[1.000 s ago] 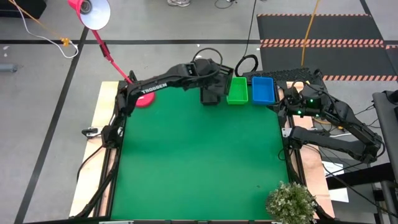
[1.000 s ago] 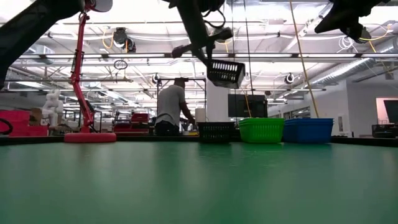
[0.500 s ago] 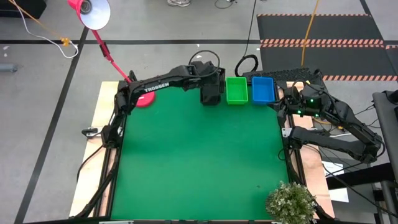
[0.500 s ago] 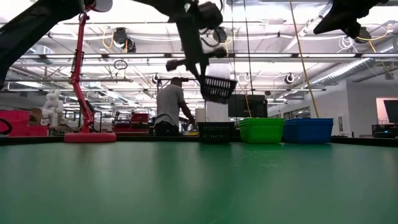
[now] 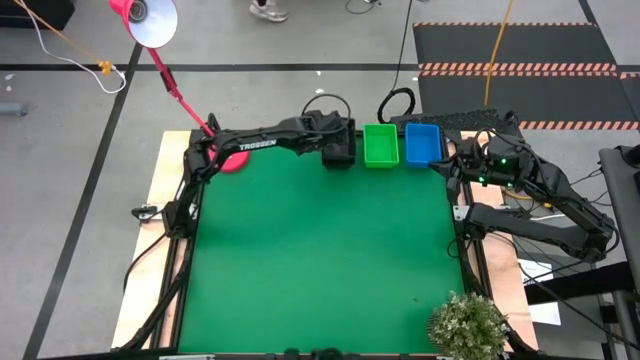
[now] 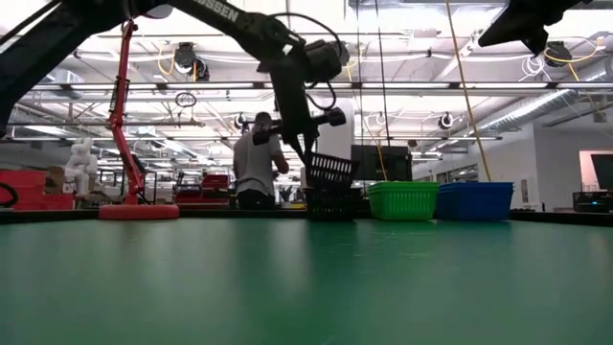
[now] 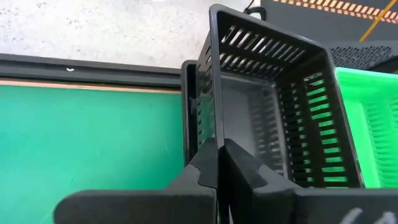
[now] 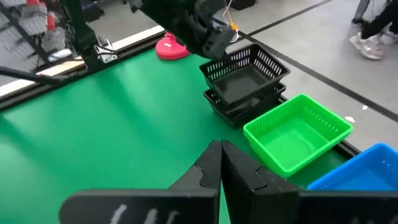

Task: Stack baskets by color
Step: Stack the black bin on the stacked black bin

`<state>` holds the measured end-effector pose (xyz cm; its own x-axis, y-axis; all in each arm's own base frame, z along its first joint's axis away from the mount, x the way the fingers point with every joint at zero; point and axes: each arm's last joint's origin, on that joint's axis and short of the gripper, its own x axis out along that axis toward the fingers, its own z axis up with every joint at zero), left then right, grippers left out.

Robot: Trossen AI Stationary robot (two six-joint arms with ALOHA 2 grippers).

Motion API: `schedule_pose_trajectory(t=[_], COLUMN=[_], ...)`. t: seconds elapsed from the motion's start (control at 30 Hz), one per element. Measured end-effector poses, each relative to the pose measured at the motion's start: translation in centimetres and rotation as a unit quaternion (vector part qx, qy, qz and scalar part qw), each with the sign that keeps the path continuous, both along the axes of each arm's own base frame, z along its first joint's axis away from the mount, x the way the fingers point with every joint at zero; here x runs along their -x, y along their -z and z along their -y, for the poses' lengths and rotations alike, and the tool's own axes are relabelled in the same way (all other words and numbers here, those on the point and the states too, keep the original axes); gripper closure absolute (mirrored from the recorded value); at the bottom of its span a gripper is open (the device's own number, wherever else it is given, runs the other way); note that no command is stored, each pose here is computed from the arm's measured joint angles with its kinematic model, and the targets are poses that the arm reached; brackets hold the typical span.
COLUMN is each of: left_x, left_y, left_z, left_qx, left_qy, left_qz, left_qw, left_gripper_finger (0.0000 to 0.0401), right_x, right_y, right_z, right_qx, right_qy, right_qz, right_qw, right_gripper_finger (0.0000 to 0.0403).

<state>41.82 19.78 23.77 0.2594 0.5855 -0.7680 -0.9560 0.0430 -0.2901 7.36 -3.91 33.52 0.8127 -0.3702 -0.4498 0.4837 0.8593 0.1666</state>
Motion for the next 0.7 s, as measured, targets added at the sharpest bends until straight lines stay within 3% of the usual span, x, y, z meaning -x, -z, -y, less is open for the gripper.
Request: schedule_pose_trajectory(t=[0.37, 0.57, 0.7], left_x=[0.6, 0.7, 0.8], left_y=[2.0, 2.5, 2.5], left_z=[-1.2, -1.4, -1.4], left_qx=[0.000, 0.003, -0.004], left_qy=[-0.005, 0.004, 0.030], left_qz=[0.005, 0.006, -0.015], left_qw=[1.000, 1.000, 0.999], left_gripper_finger=[0.0389, 0.0317, 0.0276], right_x=[-0.2, -0.2, -0.5], right_y=[-0.4, -0.5, -0.4], right_z=[0.1, 0.4, 0.6], right_qx=[0.029, 0.063, 0.063], right_qy=[-0.005, 0.033, 0.023], right_qz=[0.014, -0.002, -0.012], right_qw=[0.999, 0.997, 0.998], right_gripper_finger=[0.0403, 0.0403, 0.0403])
